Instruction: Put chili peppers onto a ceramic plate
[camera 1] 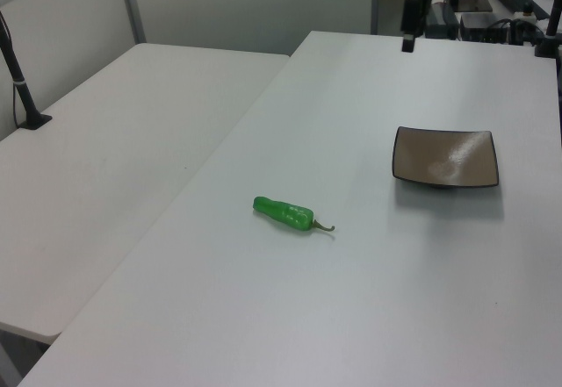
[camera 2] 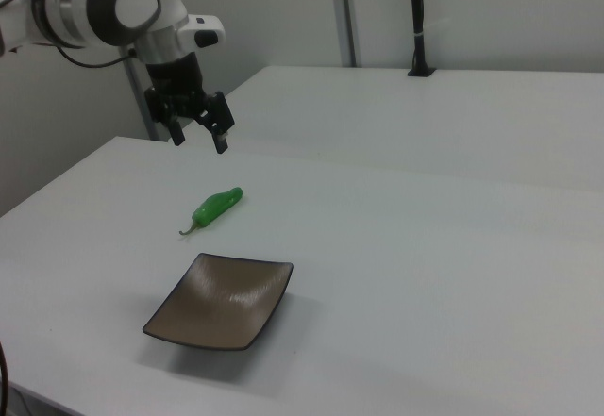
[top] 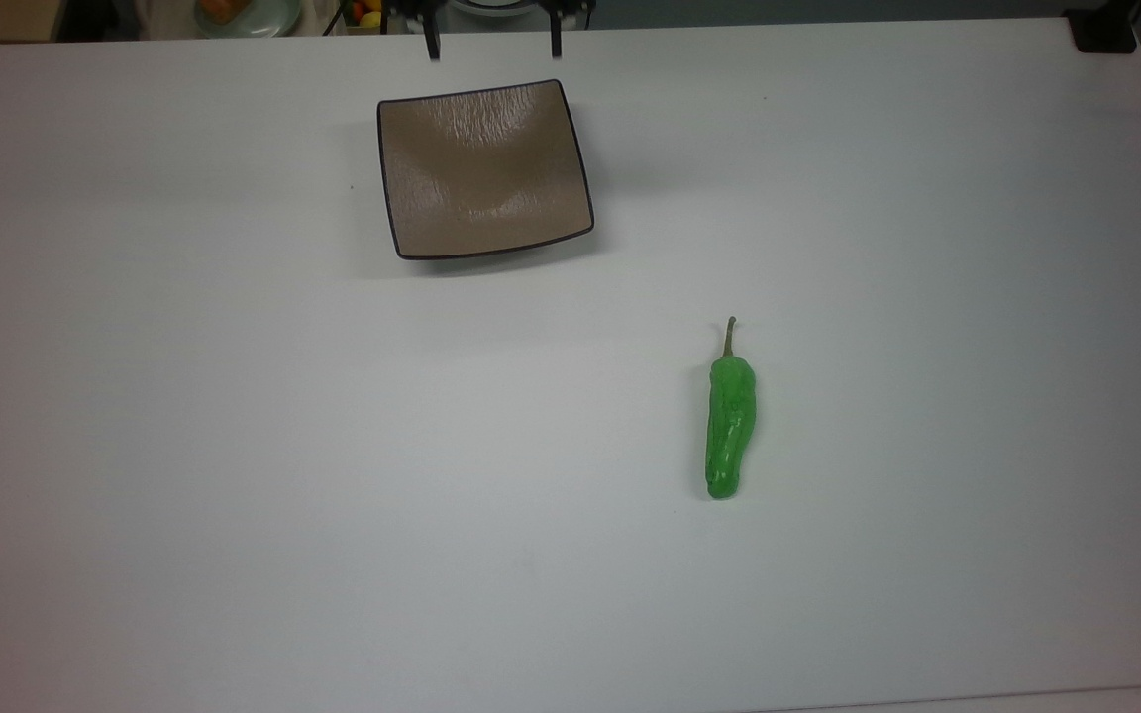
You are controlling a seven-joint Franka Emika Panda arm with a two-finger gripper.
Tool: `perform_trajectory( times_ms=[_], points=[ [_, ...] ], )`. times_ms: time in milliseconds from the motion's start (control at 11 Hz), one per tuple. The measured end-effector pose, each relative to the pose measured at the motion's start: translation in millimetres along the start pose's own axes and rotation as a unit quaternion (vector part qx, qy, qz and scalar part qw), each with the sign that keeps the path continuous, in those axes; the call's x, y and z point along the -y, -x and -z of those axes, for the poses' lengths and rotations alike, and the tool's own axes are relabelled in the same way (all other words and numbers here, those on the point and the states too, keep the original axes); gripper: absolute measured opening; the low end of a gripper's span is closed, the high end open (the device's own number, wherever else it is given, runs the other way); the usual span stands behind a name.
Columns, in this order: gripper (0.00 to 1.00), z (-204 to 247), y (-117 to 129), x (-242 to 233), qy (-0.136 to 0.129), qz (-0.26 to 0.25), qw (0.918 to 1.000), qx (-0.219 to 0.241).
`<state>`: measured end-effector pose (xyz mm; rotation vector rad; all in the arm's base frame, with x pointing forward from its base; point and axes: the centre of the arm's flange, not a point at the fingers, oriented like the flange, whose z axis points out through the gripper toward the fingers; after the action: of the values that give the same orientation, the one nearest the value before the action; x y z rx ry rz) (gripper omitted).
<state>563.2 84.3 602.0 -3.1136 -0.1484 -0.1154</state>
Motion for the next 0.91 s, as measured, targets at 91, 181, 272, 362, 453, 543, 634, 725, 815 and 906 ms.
perform_trajectory(
  times_ms=[91,181,272,362,453,543,634,725,815,906],
  points=[
    [1.0,-9,-9,2,0.0,0.001,1.0,-0.01],
    [1.0,-15,-16,3,0.0,0.001,0.9999,-0.015],
    [1.0,-20,-24,4,0.0,0.002,0.9999,-0.015],
    [1.0,-24,-34,6,0.0,-0.009,0.9998,-0.016],
    [1.0,-30,-45,12,0.0,-0.02,0.9997,-0.017],
    [1.0,-38,-58,28,0.0,-0.029,0.9994,-0.017],
    [1.0,-48,-72,46,-0.001,-0.039,0.9991,-0.017],
    [1.0,-63,-85,67,-0.001,-0.045,0.9989,-0.016],
    [1.0,-78,-97,86,-0.003,-0.05,0.9985,-0.022],
    [1.0,-97,-107,104,-0.006,-0.058,0.9978,-0.031]
  ],
)
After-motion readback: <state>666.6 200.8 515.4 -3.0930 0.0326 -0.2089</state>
